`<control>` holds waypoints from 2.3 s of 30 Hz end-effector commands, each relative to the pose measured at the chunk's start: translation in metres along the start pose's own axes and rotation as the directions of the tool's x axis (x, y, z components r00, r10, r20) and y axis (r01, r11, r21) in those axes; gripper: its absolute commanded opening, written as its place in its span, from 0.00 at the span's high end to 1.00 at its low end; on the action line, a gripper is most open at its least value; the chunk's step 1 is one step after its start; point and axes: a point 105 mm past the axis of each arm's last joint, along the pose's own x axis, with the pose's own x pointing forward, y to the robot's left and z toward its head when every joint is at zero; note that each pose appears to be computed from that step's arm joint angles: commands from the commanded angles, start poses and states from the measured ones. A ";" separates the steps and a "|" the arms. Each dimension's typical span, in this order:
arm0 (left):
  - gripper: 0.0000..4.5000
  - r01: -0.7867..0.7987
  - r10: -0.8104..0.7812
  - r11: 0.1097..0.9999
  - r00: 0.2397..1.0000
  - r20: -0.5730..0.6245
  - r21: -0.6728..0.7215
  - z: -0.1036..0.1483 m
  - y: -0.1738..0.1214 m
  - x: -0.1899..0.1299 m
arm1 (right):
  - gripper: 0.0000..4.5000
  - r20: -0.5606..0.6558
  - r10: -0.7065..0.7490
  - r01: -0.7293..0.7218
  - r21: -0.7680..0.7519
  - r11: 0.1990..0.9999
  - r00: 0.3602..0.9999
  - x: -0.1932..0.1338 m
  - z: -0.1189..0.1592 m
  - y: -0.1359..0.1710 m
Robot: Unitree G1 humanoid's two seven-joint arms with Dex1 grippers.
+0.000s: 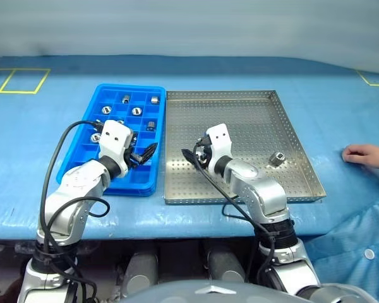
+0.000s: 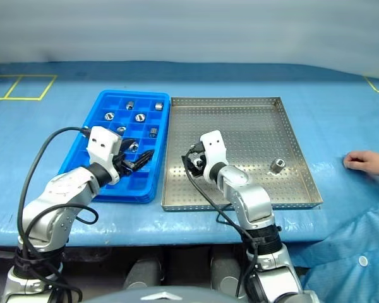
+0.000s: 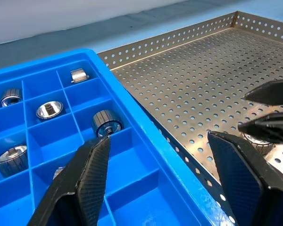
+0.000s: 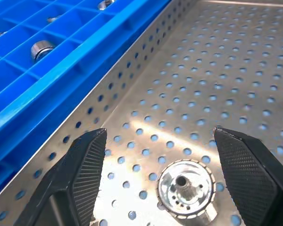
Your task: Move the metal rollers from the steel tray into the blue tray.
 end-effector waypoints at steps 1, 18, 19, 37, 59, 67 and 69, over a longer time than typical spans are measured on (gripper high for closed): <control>0.20 -0.008 0.008 1.000 1.000 0.002 0.010 0.001 -0.001 0.001 | 0.15 -0.008 0.008 -0.008 -0.016 1.000 1.000 -0.003 -0.004 0.005; 0.20 -0.033 0.033 0.999 0.999 -0.001 0.012 0.000 0.002 -0.001 | 0.63 0.003 -0.091 0.091 -0.015 0.996 0.996 0.013 -0.013 -0.019; 0.20 -0.034 0.034 0.999 0.999 -0.001 0.012 0.000 0.002 -0.001 | 0.72 0.012 -0.099 0.100 -0.021 0.995 0.995 0.013 -0.011 -0.020; 0.20 -0.021 0.021 1.000 1.000 -0.005 0.014 -0.002 -0.001 0.000 | 0.36 0.140 0.022 0.004 -0.180 0.984 0.990 -0.001 0.030 -0.001; 0.20 -0.037 0.037 0.999 0.999 -0.022 0.026 -0.005 0.001 -0.001 | 0.29 0.143 0.056 -0.055 -0.015 0.998 0.988 0.064 0.037 -0.025; 0.20 -0.045 0.046 0.999 0.999 -0.024 0.026 -0.006 0.000 -0.002 | 0.70 0.183 -0.031 0.028 0.019 0.999 0.983 0.075 0.040 -0.041; 0.20 -0.050 0.050 0.998 0.998 -0.024 0.026 -0.006 0.001 -0.003 | 0.84 0.194 -0.028 0.024 0.026 0.999 0.981 0.076 0.042 -0.042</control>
